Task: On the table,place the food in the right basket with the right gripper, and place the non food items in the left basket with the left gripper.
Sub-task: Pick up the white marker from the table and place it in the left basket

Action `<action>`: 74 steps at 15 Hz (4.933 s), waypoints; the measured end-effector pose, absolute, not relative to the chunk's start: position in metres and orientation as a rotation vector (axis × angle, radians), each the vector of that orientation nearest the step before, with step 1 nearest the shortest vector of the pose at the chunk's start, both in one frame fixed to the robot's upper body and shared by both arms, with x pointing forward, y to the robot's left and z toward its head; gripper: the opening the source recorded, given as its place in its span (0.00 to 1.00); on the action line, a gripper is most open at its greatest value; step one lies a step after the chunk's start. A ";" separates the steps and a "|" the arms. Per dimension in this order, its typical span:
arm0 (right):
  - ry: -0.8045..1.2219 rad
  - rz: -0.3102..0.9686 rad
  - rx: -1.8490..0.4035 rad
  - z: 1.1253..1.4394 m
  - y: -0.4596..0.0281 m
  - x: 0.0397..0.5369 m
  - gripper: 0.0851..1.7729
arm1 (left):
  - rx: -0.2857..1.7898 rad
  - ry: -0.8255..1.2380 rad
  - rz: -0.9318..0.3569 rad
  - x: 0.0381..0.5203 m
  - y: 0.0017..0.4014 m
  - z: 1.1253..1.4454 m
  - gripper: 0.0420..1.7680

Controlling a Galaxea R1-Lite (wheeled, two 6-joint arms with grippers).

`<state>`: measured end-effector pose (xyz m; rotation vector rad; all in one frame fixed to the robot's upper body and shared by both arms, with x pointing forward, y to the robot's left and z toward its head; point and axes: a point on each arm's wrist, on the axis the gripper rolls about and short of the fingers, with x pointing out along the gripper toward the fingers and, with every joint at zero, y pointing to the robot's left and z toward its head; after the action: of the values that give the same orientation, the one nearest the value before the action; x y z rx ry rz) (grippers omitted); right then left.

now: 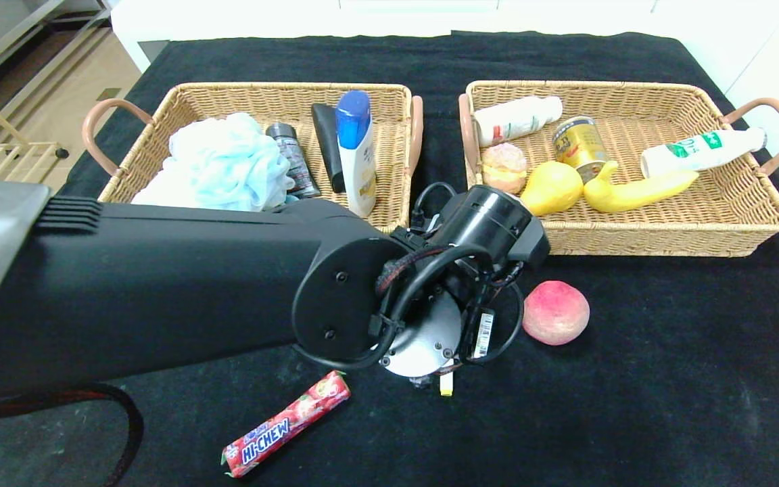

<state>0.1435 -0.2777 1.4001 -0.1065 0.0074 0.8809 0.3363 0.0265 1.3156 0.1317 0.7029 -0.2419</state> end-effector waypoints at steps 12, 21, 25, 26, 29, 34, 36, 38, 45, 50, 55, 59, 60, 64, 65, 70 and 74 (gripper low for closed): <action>0.010 0.885 -0.113 1.399 -0.277 0.144 0.96 | 0.129 0.714 -0.238 0.336 0.027 1.313 0.10; 0.011 0.888 -0.113 1.398 -0.277 0.143 0.96 | 0.132 0.710 -0.249 0.332 0.028 1.318 0.11; 0.010 0.888 -0.115 1.398 -0.277 0.143 0.96 | 0.084 0.658 -0.271 0.319 0.044 1.347 0.11; 0.011 0.888 -0.116 1.398 -0.277 0.143 0.96 | 0.070 0.646 -0.274 0.314 0.050 1.354 0.11; 0.016 0.889 -0.118 1.397 -0.276 0.144 0.96 | 0.040 0.621 -0.269 0.305 0.069 1.370 0.11; 0.025 0.890 -0.122 1.396 -0.275 0.145 0.96 | 0.020 0.614 -0.213 0.300 0.108 1.380 0.11; 0.029 0.890 -0.123 1.395 -0.274 0.146 0.96 | 0.007 0.609 -0.181 0.300 0.125 1.383 0.11; 0.034 0.895 -0.126 1.394 -0.273 0.146 0.96 | -0.005 0.591 -0.151 0.302 0.139 1.389 0.11; 0.040 0.907 -0.130 1.393 -0.271 0.146 0.96 | 0.013 0.403 -0.090 0.339 0.181 1.420 0.11; 0.043 0.913 -0.133 1.392 -0.270 0.146 0.96 | 0.020 0.315 -0.081 0.361 0.182 1.429 0.11; 0.044 0.914 -0.133 1.391 -0.270 0.146 0.96 | 0.015 0.252 -0.084 0.381 0.175 1.444 0.11; 0.043 0.915 -0.133 1.392 -0.270 0.146 0.96 | 0.010 0.214 -0.057 0.401 0.177 1.443 0.11; 0.043 0.914 -0.133 1.391 -0.270 0.146 0.96 | 0.009 0.193 -0.059 0.405 0.177 1.443 0.11; 0.038 0.914 -0.131 1.392 -0.270 0.146 0.96 | 0.010 0.184 -0.070 0.416 0.175 1.439 0.11; 0.037 0.913 -0.130 1.392 -0.270 0.146 0.96 | 0.013 0.186 -0.069 0.418 0.174 1.438 0.15; 0.031 0.911 -0.127 1.394 -0.271 0.145 0.96 | 0.034 0.186 -0.073 0.418 0.173 1.438 0.54; 0.031 0.913 -0.128 1.394 -0.271 0.145 0.96 | 0.035 0.193 -0.074 0.417 0.173 1.437 0.71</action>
<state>0.1450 -0.2711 1.3935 -0.1283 0.0311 0.9128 0.4167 0.1732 1.4370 0.0354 0.1928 -0.0740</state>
